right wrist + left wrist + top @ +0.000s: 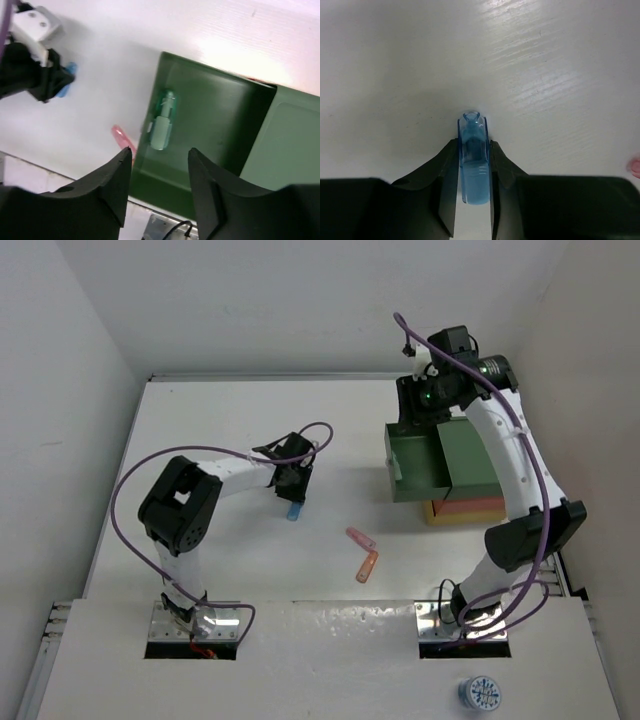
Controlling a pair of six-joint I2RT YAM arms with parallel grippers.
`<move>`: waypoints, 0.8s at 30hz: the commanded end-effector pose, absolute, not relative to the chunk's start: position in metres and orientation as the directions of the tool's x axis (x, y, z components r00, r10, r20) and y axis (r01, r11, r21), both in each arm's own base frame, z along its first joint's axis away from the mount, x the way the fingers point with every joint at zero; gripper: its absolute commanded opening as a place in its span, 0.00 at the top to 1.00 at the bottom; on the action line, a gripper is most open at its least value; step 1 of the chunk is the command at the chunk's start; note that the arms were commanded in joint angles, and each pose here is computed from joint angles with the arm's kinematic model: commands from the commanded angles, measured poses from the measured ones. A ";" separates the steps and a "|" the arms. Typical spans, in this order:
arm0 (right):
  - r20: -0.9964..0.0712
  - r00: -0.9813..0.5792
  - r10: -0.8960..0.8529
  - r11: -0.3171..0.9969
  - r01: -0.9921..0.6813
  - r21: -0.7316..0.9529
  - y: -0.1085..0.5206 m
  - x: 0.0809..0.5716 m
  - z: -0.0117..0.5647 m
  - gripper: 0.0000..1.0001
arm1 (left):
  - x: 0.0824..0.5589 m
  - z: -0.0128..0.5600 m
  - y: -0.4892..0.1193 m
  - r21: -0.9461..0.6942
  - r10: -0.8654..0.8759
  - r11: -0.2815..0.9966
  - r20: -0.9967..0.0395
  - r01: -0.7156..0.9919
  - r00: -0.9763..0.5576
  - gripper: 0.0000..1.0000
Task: Sort the stationery into containers
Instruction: Pick up the stationery from the center of the board.
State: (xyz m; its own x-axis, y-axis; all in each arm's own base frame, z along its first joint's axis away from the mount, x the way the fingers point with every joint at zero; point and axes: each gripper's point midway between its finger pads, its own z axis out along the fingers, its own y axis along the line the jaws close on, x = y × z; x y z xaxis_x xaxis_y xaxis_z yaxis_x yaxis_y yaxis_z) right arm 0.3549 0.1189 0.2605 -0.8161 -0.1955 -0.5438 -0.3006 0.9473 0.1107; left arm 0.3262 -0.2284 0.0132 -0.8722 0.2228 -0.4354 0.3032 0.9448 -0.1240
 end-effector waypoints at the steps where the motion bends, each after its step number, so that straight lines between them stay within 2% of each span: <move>1: -0.650 -0.745 -0.151 0.923 -0.341 0.176 0.134 0.351 0.302 0.50 | 0.307 0.002 -0.218 -0.155 0.209 0.947 -0.367 0.281 -0.907 0.81; 3: -0.665 -0.735 -0.137 0.913 -0.354 0.203 0.140 0.348 0.308 0.49 | 0.316 0.017 -0.219 -0.190 0.183 0.942 -0.402 0.278 -0.897 0.85; 4: -0.676 -0.726 -0.127 0.897 -0.375 0.235 0.146 0.344 0.315 0.48 | 0.321 0.035 -0.224 -0.234 0.167 0.927 -0.438 0.292 -0.883 0.91; 6: -0.687 -0.719 -0.100 0.872 -0.396 0.288 0.156 0.341 0.318 0.46 | 0.339 0.064 -0.224 -0.307 0.093 0.910 -0.501 0.277 -0.861 0.93; 10: -0.714 -0.699 -0.026 0.816 -0.428 0.389 0.177 0.327 0.331 0.43 | 0.374 0.174 -0.230 -0.483 -0.120 0.817 -0.676 0.315 -0.727 0.96; 13: -0.741 -0.672 0.008 0.793 -0.447 0.414 0.190 0.327 0.336 0.43 | 0.387 0.252 -0.235 -0.542 -0.234 0.756 -0.748 0.367 -0.621 0.96; 17: -0.762 -0.647 0.017 0.752 -0.494 0.436 0.221 0.331 0.345 0.42 | 0.384 0.316 -0.247 -0.614 -0.333 0.669 -0.752 0.420 -0.569 0.97; 24: -0.745 -0.664 -0.063 0.744 -0.529 0.408 0.271 0.328 0.327 0.42 | 0.368 0.353 -0.275 -0.681 -0.371 0.558 -0.716 0.474 -0.592 0.97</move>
State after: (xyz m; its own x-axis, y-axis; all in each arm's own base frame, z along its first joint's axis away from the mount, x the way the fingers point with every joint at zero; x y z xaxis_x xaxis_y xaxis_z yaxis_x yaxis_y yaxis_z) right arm 0.3233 0.2526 0.3175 -0.6969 -0.0780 -0.7130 -0.5135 0.7483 0.4200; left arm 0.3822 -0.2565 0.3369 -0.5518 -0.3495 -0.7572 0.4483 0.6414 -0.6227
